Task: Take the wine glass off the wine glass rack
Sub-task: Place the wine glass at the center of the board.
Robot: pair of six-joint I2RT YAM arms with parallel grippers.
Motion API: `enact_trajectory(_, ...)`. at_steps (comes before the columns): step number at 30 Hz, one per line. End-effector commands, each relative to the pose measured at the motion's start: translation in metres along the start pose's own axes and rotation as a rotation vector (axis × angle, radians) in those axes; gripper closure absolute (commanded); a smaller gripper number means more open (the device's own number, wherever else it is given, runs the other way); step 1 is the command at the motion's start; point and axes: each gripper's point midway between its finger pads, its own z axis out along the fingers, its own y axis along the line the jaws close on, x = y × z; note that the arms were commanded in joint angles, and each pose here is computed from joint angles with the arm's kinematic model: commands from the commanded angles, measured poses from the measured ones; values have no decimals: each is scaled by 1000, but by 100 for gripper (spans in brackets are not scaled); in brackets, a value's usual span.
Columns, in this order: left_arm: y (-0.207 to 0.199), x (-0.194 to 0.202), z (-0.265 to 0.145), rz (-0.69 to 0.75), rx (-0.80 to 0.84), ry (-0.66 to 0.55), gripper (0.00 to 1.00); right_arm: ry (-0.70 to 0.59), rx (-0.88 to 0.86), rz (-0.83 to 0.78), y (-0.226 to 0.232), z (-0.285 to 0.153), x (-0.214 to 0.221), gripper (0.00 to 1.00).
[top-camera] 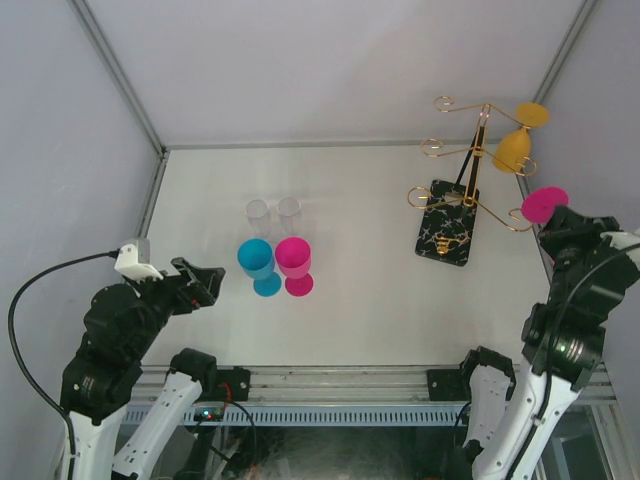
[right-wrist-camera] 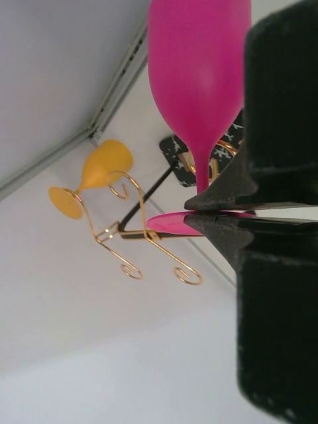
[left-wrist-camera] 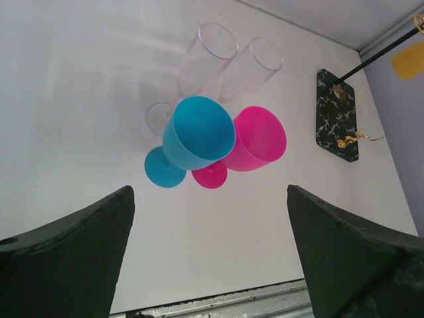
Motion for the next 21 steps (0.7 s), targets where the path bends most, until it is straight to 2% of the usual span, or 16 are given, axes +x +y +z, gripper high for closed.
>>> enact_trajectory(1, -20, -19, -13, -15, 75, -40, 0, 83, -36, 45, 4, -24, 22, 100)
enact_trajectory(11, -26, -21, -13, -6, 96, -21, 0, 218, -182, 177, 34, -58, 44, 100)
enact_trajectory(21, -27, -22, -10, 8, 98, -14, 0, 469, -354, 179, 62, -80, 79, 100)
